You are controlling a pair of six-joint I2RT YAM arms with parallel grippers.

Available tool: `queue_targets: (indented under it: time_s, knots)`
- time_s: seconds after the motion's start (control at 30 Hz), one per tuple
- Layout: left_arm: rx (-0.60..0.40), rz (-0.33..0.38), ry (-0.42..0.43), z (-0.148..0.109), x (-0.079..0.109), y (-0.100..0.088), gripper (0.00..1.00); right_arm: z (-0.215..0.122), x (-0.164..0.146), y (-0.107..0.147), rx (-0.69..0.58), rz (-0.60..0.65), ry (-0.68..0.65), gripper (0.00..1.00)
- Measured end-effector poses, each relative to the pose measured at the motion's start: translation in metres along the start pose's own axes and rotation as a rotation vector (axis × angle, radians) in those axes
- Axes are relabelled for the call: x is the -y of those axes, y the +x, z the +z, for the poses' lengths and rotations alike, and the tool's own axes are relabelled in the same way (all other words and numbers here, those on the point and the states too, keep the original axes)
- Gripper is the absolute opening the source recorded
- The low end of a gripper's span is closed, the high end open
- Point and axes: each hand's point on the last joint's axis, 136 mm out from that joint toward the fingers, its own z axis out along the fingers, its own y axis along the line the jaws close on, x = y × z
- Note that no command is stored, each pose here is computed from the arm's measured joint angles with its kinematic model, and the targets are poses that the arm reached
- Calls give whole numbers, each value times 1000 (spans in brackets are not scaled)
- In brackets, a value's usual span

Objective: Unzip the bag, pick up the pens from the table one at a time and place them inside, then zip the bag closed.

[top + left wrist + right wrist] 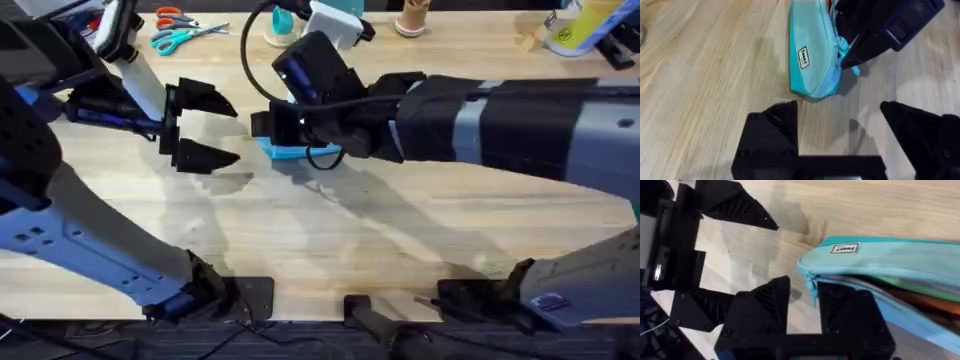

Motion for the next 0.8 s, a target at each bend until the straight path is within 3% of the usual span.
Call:
queue_targets:
  time_s: [0.23, 0.43, 0.8]
  knots:
    - [0, 0, 0, 0, 0, 0, 995, 0, 3, -2, 15, 18, 19, 202]
    - [0, 0, 0, 0, 0, 0, 996, 0, 4, -3, 17, 21, 21, 36]
    - [0, 0, 0, 0, 0, 0, 995, 0, 3, -4, 20, 21, 18, 32]
